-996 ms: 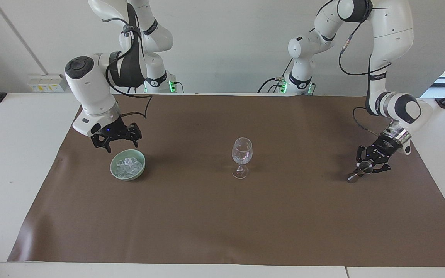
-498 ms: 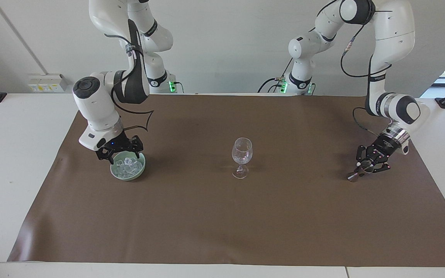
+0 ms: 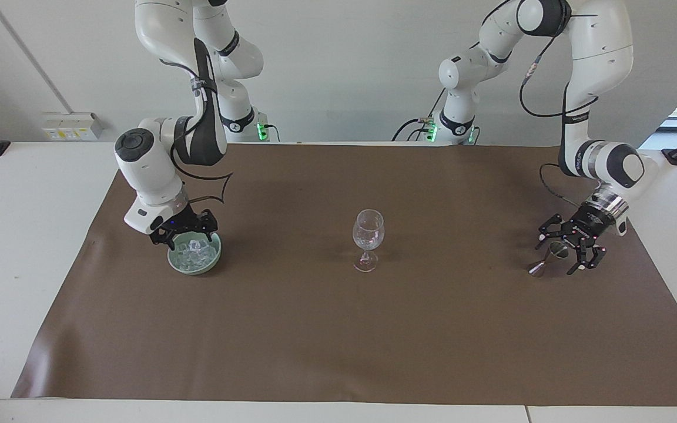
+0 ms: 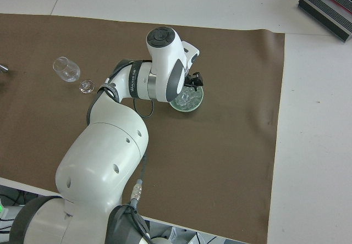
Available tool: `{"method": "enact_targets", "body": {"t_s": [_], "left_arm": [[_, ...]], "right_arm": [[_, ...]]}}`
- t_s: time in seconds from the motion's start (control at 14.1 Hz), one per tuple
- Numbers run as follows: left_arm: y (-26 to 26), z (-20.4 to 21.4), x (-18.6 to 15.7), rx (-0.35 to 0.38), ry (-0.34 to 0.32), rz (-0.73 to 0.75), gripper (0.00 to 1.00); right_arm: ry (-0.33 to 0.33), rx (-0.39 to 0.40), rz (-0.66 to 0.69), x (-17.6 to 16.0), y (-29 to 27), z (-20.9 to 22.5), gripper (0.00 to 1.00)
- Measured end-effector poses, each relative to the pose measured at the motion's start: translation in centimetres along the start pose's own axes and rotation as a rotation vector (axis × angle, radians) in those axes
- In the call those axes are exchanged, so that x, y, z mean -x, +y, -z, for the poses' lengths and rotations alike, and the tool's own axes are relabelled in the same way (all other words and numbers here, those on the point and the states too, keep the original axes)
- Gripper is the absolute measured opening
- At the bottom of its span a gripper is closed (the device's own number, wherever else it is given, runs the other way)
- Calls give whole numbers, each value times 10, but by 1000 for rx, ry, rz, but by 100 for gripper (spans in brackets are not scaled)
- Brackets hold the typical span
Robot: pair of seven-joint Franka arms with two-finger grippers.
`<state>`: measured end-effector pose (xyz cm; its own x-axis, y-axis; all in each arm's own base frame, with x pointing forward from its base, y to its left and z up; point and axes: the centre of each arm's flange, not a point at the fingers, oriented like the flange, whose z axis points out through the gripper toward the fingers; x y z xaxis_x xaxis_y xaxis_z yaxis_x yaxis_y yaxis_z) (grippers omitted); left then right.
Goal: Pour wine and add ice with both arms
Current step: 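Release the jigger with the left gripper while the right gripper reaches the ice, then grasp an ice cube with the right gripper while the left gripper withdraws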
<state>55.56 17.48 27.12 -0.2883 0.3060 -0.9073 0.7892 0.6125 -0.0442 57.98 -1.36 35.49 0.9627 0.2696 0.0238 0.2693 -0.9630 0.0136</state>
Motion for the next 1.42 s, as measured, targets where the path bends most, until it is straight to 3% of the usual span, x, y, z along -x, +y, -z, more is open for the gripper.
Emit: {"method": "enact_targets", "body": {"t_s": [0.28, 0.43, 0.78, 1.0, 1.07, 1.21, 1.42], "left_arm": [[6, 9, 18, -29, 46, -86, 100], [5, 18, 34, -45, 78, -143, 100], [4, 45, 86, -88, 184, -322, 100], [15, 55, 126, -133, 259, -466, 100], [18, 55, 141, -148, 282, -519, 100], [17, 42, 180, -182, 326, -631, 100], [9, 20, 228, -247, 413, -794, 100]], "right_arm": [[0, 0, 0, 4, -1, -7, 88], [0, 0, 0, 5, -1, -11, 69], [-1, 0, -1, 7, -2, -13, 66], [-2, 0, -1, 7, -1, -14, 55], [-2, 0, -2, 7, -1, -14, 55], [-3, 0, -3, 8, 0, -14, 45], [-4, 0, -4, 8, 0, -15, 46]]}}
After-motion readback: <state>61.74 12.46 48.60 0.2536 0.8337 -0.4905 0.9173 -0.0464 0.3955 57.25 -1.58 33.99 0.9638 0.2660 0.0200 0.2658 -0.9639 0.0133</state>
